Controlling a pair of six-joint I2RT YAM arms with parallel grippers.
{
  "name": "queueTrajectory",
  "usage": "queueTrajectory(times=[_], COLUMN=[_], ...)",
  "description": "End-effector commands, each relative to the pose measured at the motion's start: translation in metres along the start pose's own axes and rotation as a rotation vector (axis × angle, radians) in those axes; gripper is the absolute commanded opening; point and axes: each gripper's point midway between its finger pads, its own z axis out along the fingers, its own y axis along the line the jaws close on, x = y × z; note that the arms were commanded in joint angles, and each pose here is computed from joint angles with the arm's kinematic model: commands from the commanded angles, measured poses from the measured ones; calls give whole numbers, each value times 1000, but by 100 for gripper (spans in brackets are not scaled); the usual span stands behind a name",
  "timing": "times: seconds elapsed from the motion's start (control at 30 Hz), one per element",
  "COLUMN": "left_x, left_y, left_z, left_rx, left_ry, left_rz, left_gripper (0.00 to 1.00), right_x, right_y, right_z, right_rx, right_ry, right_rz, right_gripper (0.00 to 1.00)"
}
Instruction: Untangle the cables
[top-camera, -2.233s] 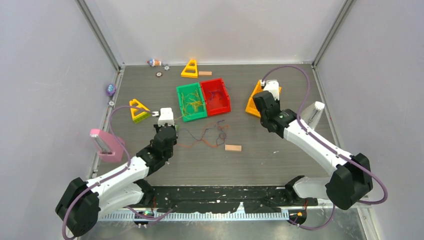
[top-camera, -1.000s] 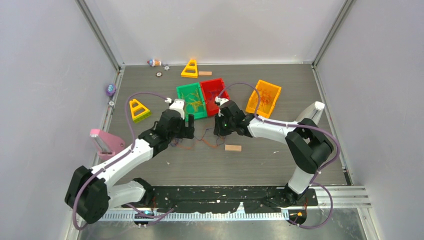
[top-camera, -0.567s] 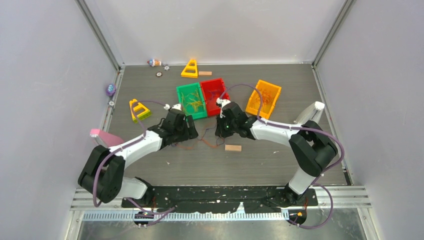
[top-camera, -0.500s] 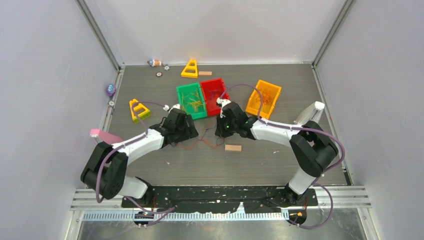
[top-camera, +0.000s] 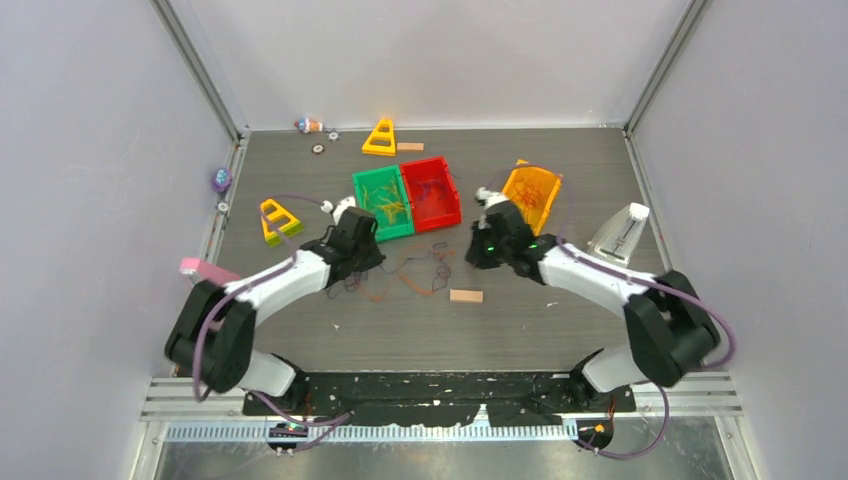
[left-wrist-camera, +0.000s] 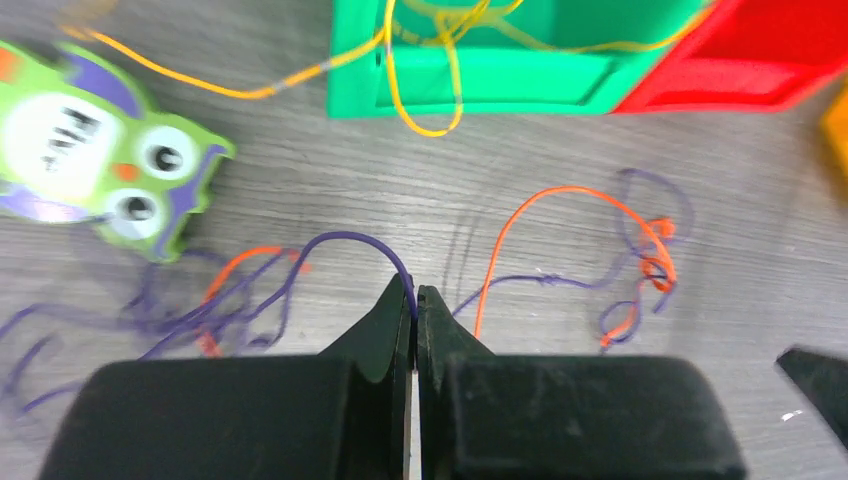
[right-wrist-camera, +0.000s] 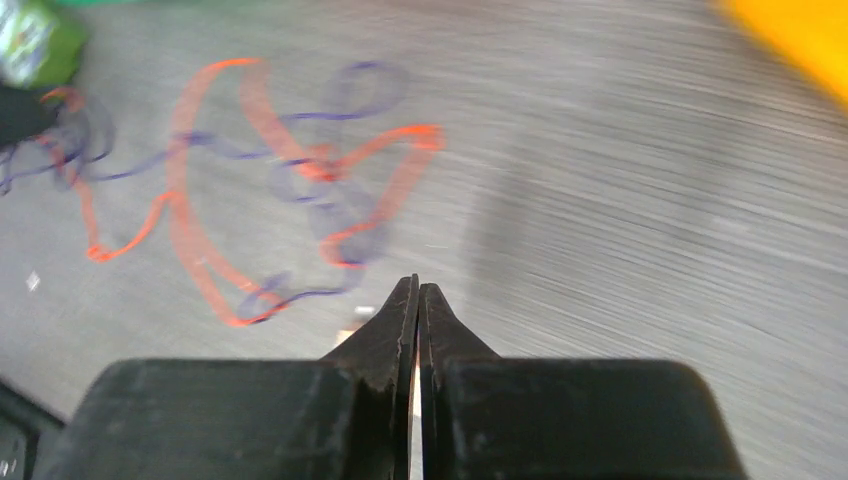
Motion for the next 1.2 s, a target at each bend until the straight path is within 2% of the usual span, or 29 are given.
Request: queueTrajectory(times=[0.0,0.1,0.2,0.23,0.27,0.3,0.37,0.43,0.63,0.83,1.03,1.17], left_x=[-63,-89,-101,-102,-101,-100,-95,-90,-76,-65,-45,-38], left_y=[12,18,-5,-20,-36,-50,-79,-101,-152,-181,-203,-209], left_z=[-66,-103,-134,-143,-152,-160,-178,-192,-237,-252,-260,-259], left_rx=[-41,-13,123,188,262,328,469,584,873,955,1024,1031], left_ry=[-265,-380,-388,-372,-349,-326,-275,-225,-92,19,82,125], left_rz=[86,84,107,135,162,185,224,256,356,368,434,469], left_gripper=[0,0,0,0,0,0,0,0,0,0,0,0], right_x=[-11,-23,-31,-36,-42,-44,-49,-51,-56,-73,-105,-117], right_y=[-83,-110,-107,-99,-84,-74,-43,-15,51,96,101,108], right_z=[-44,-78,-96,-101,-104,-105,-107,-110,-114,-131,-149,-158], right_rx=[196,258,208,167,82,26,-135,-252,-399,-508,-432,-452], right_ry=[-111,-223,-283,-304,-320,-323,-331,-339,-415,-629,-805,-862], right_rz=[161,206,164,145,104,74,-2,-81,-305,-440,-430,-425], right_gripper=[5,5,7,25,38,59,76,82,86,91,93,93])
